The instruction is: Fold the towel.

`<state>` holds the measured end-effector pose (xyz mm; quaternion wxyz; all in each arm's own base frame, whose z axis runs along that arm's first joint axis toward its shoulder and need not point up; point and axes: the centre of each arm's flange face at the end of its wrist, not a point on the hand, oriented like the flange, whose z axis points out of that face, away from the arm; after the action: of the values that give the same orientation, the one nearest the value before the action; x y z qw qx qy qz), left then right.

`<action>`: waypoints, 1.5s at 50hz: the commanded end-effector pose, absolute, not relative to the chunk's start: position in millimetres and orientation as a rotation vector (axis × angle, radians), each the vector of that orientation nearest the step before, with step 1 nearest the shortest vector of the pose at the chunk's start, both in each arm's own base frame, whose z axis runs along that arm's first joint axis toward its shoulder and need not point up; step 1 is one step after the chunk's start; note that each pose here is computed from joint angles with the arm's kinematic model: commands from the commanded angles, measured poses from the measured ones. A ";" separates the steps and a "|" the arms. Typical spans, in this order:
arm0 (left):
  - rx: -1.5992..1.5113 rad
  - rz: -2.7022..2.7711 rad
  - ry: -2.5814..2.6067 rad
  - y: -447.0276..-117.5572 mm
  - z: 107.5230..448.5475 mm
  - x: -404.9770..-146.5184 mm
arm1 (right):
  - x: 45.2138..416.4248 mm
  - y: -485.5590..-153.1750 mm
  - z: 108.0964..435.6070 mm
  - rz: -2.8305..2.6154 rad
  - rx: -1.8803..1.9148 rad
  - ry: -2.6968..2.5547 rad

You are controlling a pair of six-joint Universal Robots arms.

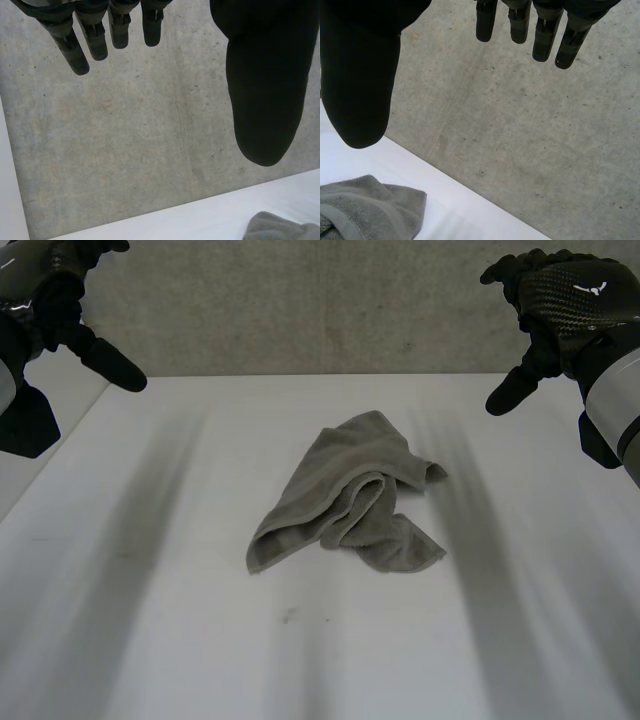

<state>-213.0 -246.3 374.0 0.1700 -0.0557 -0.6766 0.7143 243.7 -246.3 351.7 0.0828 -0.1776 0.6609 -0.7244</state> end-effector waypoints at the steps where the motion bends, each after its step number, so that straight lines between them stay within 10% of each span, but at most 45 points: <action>1: -0.159 2.017 -1.938 -248.6 369.8 -213.8 | 244.0 -246.3 351.9 -2.163 -0.533 1.971; 14: -0.240 1.823 -2.087 -257.5 318.7 -238.4 | 245.6 -251.6 349.8 -2.176 -0.544 1.963; 35: -0.635 1.665 -2.011 -278.1 188.4 -373.6 | 263.1 -292.4 271.4 -2.036 -0.917 2.175; 56: -0.831 1.747 -1.988 -299.2 141.3 -408.2 | 254.4 -328.9 223.4 -1.924 -0.900 2.329; 63: -0.752 1.830 -2.069 -291.7 179.5 -387.7 | 246.8 -343.0 204.1 -1.878 -0.888 2.388; 75: -0.646 1.690 -2.505 -231.8 203.6 -251.9 | 249.1 -340.7 205.4 -1.872 -0.898 2.380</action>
<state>-315.5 -253.6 201.5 0.0726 -0.2400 -0.7772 0.5771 246.5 -343.6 201.5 -0.0112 -0.2814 0.7568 -0.5899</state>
